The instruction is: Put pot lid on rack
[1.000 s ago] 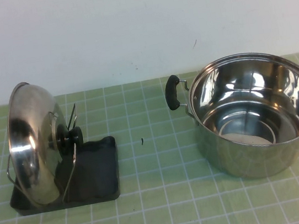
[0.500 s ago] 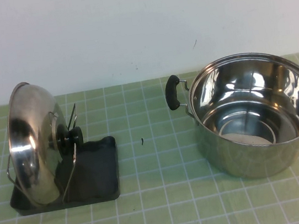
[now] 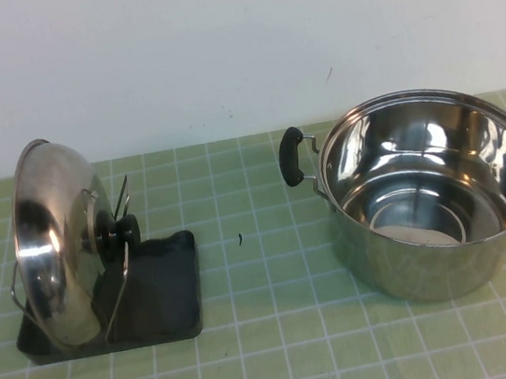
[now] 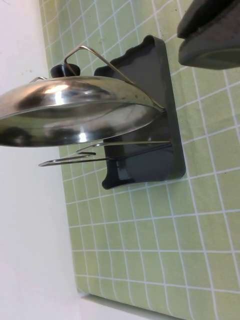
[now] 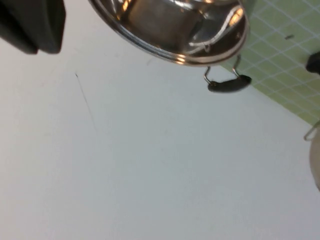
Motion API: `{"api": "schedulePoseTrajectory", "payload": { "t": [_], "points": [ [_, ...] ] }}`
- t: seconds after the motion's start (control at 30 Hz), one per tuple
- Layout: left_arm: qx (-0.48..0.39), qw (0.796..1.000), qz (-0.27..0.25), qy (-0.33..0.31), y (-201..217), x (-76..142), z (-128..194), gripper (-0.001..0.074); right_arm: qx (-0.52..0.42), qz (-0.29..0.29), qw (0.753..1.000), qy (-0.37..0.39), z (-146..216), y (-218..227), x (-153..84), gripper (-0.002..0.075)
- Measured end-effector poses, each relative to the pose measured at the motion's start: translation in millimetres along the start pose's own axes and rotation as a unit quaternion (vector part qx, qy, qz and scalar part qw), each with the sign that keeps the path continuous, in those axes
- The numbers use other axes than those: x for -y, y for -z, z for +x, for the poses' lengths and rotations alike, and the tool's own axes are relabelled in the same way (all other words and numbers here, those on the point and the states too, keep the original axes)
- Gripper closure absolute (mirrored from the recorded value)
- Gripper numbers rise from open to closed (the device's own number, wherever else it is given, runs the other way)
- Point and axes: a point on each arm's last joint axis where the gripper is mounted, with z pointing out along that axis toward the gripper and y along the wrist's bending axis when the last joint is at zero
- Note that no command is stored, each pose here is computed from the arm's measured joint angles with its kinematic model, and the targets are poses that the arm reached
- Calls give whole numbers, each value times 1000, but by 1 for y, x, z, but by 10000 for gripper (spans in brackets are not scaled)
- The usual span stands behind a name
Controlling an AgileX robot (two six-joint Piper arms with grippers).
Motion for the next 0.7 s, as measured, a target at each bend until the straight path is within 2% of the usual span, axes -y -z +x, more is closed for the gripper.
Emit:
{"api": "schedulePoseTrajectory", "payload": {
  "t": [0.23,0.47,0.6,0.7],
  "points": [
    [0,1000,0,0,0,0,0,736,-54,5,998,-13,15,4,-2,727],
    [0,1000,0,1,0,0,0,736,-72,114,990,-46,46,28,-3,727],
    [0,1000,0,1,0,0,0,736,-91,189,975,-68,73,39,-9,727],
    [0,1000,0,1,0,0,0,736,-127,225,962,-91,91,41,-11,727]
  ]
}}
